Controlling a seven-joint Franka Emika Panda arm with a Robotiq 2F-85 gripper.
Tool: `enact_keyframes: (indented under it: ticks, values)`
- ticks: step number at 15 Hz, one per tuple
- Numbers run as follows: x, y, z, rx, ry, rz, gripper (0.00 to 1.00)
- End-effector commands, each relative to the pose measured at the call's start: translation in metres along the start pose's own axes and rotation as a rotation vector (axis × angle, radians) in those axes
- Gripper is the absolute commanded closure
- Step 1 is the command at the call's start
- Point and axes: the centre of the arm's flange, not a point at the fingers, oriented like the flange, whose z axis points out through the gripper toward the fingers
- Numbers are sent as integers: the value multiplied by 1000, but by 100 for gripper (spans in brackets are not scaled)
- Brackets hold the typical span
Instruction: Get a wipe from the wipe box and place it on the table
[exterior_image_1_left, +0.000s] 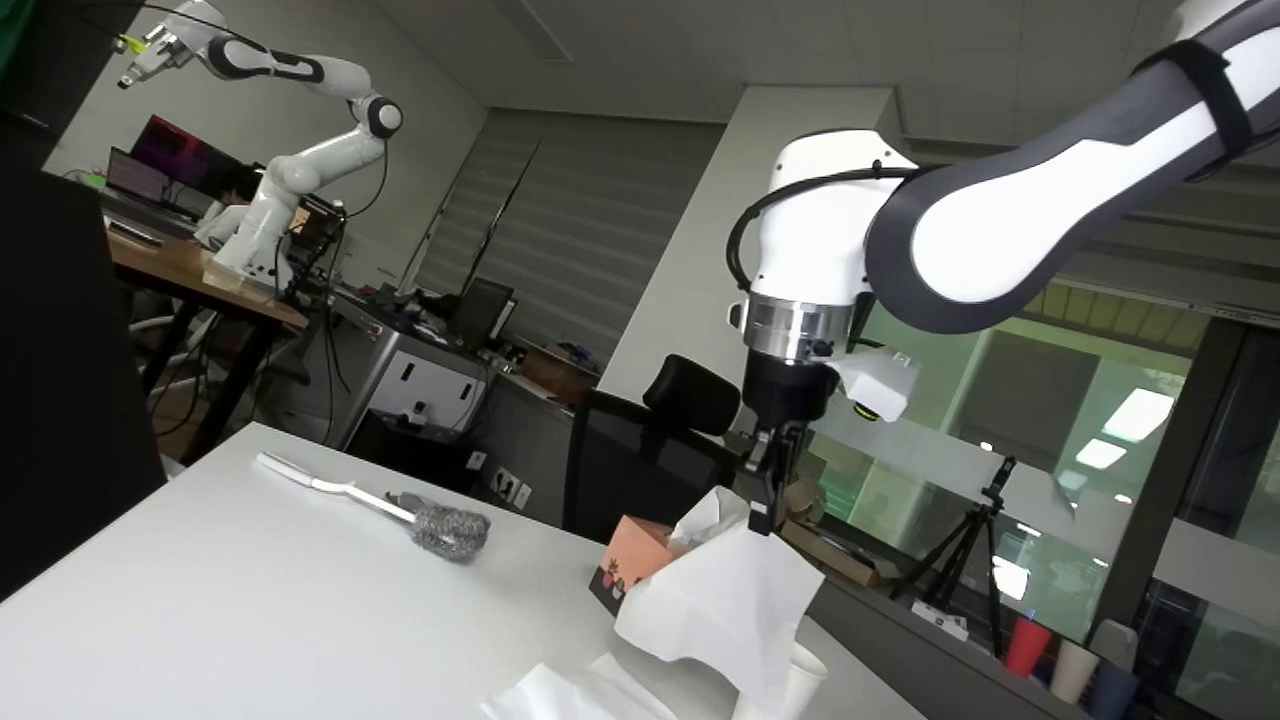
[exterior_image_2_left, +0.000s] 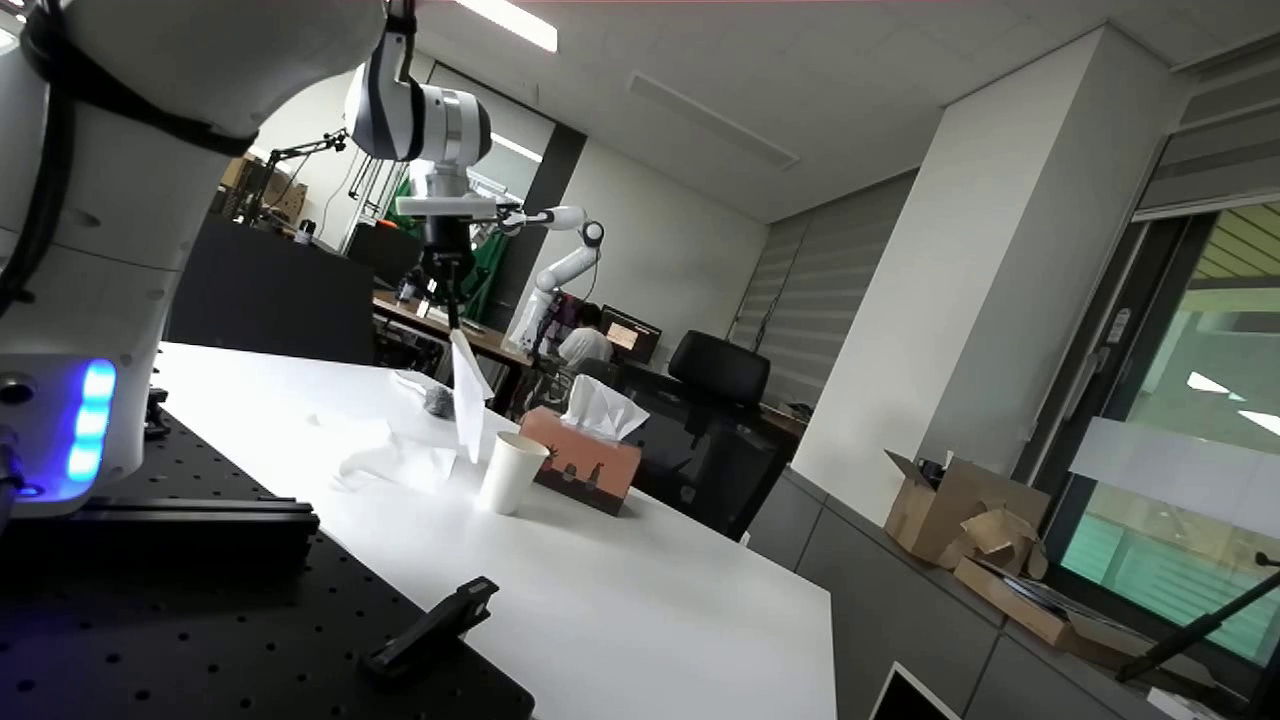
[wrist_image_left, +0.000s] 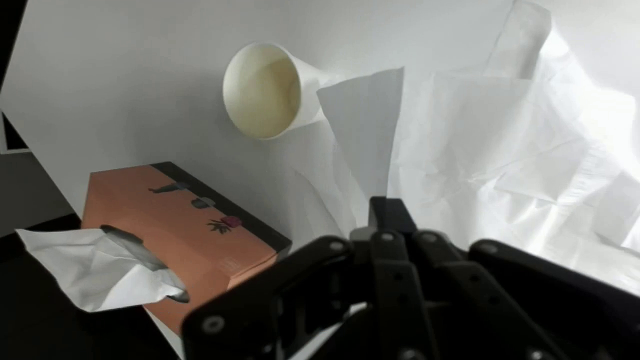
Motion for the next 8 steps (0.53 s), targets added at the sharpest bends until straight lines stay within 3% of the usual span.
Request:
enact_keyframes:
  ticks: [1,3,4,6,8]
  values:
    - [9,-43,4,-12,7,-32,100]
    - [13,-63,8,5,-8,-70,100]
    - [14,-72,10,14,-14,-83,74]
    - [15,-80,13,29,-25,-102,67]
    - [16,-80,15,51,-39,-104,53]
